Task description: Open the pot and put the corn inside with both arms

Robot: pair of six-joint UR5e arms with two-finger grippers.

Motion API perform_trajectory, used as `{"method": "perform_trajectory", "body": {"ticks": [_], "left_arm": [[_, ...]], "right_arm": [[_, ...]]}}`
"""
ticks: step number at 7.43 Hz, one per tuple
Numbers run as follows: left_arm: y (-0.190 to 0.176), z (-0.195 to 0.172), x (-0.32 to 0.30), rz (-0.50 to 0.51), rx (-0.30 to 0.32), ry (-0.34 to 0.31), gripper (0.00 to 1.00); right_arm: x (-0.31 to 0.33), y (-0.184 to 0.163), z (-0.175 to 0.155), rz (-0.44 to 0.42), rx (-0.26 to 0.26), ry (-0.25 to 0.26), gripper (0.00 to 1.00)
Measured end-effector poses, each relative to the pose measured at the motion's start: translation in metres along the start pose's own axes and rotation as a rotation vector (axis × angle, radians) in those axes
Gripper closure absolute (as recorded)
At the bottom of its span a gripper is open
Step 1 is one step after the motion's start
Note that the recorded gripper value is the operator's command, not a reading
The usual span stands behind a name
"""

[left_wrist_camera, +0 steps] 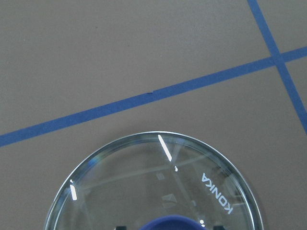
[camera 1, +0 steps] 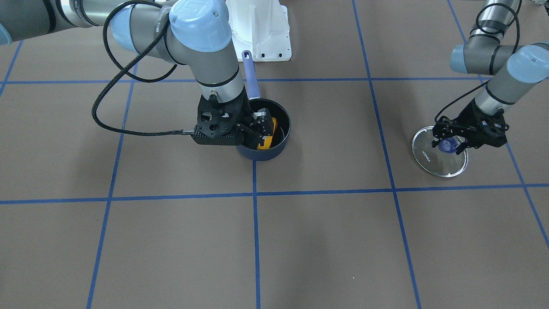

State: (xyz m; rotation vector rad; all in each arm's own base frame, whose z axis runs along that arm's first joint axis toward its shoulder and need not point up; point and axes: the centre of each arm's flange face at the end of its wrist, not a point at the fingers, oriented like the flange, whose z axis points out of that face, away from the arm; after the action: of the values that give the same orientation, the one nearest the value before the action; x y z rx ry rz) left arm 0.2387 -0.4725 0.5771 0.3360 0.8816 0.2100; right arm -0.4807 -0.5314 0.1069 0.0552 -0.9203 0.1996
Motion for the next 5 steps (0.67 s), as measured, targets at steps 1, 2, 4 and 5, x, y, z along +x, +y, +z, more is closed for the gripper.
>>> {"method": "perform_trajectory", "body": {"ticks": [1, 2, 4, 5], "left_arm": [[0.0, 0.0, 0.0, 0.002, 0.002, 0.001, 0.06], [-0.001, -0.001, 0.002, 0.004, 0.003, 0.006, 0.03], [-0.009, -0.02, 0.013, 0.008, 0.005, 0.065, 0.03], [-0.018, -0.047, 0.004, -0.019, 0.003, 0.115, 0.03]], "right_arm": [[0.002, -0.003, -0.001, 0.0, 0.004, 0.001, 0.0], [0.006, -0.009, -0.004, 0.002, 0.006, 0.001, 0.0], [0.045, -0.047, -0.02, -0.036, -0.021, -0.004, 0.0], [0.089, -0.079, -0.033, -0.058, -0.039, -0.006, 0.0]]}}
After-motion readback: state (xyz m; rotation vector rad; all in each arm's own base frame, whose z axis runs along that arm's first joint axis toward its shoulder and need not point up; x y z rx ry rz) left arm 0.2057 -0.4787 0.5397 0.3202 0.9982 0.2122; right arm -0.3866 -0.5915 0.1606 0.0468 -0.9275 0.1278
